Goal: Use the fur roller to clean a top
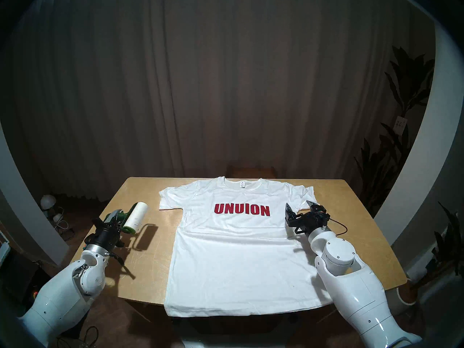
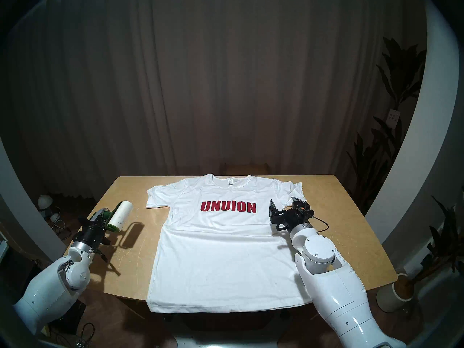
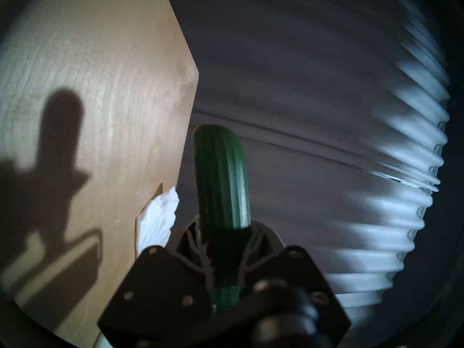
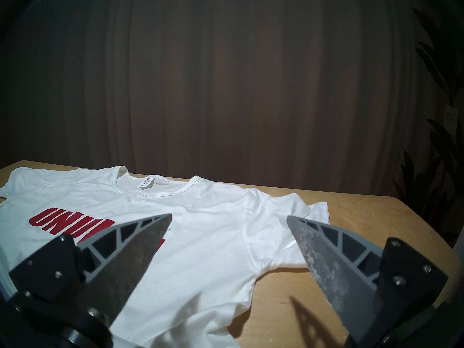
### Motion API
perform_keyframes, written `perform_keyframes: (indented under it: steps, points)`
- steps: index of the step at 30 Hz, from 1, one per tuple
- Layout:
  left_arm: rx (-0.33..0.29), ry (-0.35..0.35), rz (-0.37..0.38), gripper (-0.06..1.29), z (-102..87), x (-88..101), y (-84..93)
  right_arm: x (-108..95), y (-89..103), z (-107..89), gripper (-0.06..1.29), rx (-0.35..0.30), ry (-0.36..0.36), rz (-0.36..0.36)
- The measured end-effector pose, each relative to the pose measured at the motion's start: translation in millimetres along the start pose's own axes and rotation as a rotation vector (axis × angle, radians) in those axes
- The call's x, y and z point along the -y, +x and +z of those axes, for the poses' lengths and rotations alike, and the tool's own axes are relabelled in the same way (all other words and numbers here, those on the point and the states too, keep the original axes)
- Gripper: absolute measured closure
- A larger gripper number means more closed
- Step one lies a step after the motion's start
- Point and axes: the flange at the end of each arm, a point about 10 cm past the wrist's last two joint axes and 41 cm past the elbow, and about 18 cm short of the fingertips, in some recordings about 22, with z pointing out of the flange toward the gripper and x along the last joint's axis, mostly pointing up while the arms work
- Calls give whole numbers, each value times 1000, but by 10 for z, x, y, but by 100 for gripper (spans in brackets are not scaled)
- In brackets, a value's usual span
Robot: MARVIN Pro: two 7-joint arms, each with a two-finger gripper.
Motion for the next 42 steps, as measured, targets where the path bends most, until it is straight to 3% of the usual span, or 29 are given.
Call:
perform_keyframes:
  steps: [7, 12, 21, 42]
  points:
    - [136, -29, 75, 114, -92, 26, 30, 14, -7, 5, 3, 37, -16, -1]
    - [167, -14, 123, 114, -120, 119, 20, 9, -11, 8, 3, 49, -21, 1]
    - [59, -5, 181, 114, -10, 183, 20, -18, 8, 16, 3, 47, -25, 14]
    - [-82, 210, 225, 114, 123, 235, -92, -63, 31, -3, 3, 26, -21, 57]
